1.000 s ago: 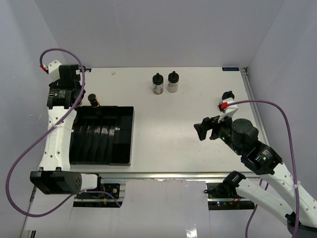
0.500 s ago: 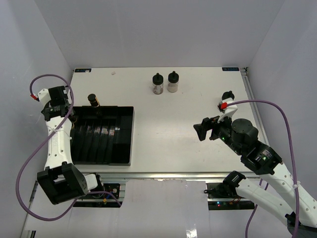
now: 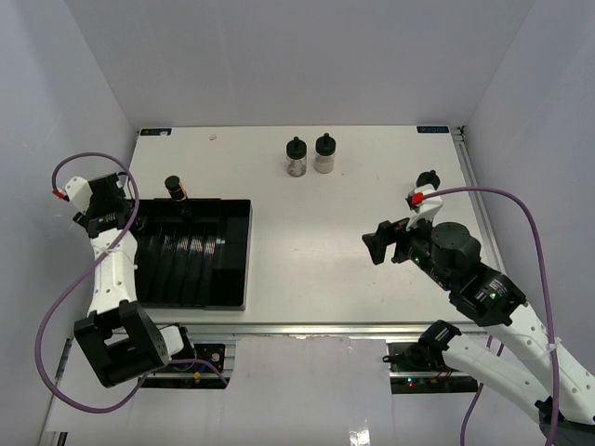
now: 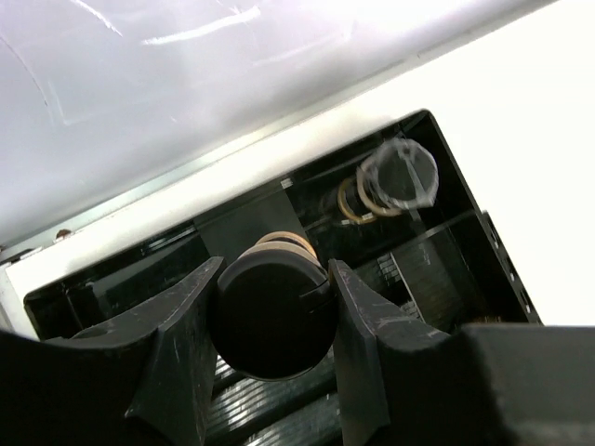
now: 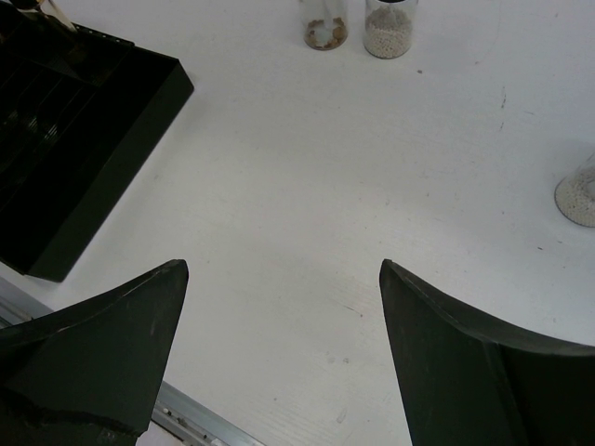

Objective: Organize the condiment bottles

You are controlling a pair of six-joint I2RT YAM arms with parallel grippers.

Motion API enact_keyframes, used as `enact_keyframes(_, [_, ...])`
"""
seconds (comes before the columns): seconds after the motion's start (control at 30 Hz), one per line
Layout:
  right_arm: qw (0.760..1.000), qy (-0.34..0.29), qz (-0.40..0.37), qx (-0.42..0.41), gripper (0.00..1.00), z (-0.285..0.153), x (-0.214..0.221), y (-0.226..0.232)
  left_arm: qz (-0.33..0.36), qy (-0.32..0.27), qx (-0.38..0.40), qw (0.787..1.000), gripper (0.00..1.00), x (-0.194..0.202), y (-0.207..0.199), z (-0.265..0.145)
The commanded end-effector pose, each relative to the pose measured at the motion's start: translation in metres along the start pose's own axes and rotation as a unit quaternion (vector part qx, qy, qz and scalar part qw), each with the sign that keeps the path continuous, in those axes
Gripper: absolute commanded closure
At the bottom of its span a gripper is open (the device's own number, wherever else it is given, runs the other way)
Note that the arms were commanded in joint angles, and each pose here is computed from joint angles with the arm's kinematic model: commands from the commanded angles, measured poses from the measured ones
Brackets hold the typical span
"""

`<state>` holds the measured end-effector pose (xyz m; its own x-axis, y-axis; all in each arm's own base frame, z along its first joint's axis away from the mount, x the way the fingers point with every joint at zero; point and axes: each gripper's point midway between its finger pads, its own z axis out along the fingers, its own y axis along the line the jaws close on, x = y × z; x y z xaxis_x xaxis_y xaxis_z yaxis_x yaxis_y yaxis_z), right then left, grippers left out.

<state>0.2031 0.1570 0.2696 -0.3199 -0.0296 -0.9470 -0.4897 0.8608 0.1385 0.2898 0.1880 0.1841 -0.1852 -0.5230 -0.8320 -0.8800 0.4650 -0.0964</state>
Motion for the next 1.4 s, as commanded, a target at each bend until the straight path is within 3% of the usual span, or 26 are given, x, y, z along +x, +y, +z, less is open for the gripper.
enact_keyframes(0.0, [1.000,-0.014,-0.005,0.008,0.10,0.003,-0.007,-0.002,-0.026,-0.017,0.002,1.000,1.00,-0.013,-0.009,0.012])
enact_keyframes(1.37, [0.998,-0.066,0.000,-0.017,0.10,-0.010,-0.030,0.005,0.000,0.030,-0.028,0.999,1.00,0.042,-0.021,0.076])
